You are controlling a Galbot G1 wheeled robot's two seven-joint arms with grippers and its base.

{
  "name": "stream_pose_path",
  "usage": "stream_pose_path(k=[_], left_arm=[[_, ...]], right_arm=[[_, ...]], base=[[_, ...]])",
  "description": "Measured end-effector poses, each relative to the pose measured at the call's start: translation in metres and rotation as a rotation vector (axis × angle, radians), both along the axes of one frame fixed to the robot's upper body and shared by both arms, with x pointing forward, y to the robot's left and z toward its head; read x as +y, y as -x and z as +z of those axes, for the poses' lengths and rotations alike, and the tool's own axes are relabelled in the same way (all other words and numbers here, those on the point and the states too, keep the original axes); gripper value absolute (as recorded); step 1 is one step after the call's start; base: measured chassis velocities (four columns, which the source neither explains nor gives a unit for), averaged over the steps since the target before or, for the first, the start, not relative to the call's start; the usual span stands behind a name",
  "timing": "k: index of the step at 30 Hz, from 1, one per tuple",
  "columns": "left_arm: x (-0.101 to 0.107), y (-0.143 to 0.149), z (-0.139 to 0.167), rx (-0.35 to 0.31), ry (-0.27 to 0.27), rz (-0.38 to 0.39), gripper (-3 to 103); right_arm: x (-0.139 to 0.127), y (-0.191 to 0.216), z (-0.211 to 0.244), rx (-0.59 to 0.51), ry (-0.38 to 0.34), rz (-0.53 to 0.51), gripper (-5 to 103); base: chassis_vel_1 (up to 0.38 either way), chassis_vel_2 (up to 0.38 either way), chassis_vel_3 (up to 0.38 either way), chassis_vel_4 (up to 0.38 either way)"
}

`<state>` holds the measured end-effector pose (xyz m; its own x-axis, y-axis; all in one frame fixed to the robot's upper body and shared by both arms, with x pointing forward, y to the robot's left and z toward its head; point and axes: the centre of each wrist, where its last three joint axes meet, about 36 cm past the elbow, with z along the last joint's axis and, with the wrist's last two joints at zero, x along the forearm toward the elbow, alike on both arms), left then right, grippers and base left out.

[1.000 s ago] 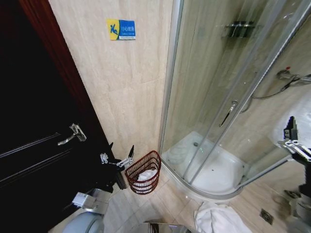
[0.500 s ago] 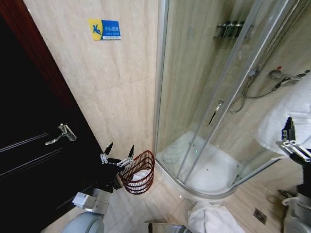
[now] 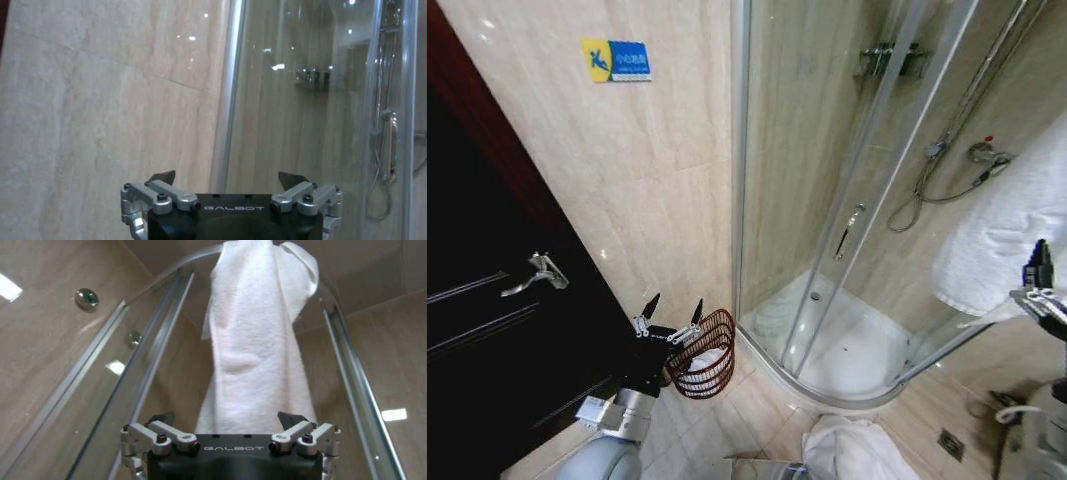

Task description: Discard the used towel into the hamper.

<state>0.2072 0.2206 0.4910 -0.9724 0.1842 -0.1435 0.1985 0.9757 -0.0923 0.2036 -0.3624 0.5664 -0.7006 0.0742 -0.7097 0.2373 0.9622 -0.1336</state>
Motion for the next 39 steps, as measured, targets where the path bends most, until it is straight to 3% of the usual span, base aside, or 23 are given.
stream_pose_path(k=[8,23,28,39], left_arm=[[0.0,0.0,0.0,0.0,0.0,0.0,100],[0.0,0.0,0.0,0.0,0.0,0.0,100],[0.0,0.0,0.0,0.0,0.0,0.0,100],[0.0,0.0,0.0,0.0,0.0,0.0,100]], right_arm=[[-0.006,-0.002,0.009,-0.017,-0.001,0.004,100],[-0.026,-0.033,0.093,-0.17,0.011,0.183,100],[-0.034,-0.045,0.109,-0.191,0.017,0.192,100],[-0.06,-0.073,0.176,-0.224,0.091,0.21,100]], base=[[-0.081,-0.079,0.084,0.07],[-0.01,-0.018,0.016,0.015],[0.0,0.0,0.0,0.0],[0.0,0.0,0.0,0.0]])
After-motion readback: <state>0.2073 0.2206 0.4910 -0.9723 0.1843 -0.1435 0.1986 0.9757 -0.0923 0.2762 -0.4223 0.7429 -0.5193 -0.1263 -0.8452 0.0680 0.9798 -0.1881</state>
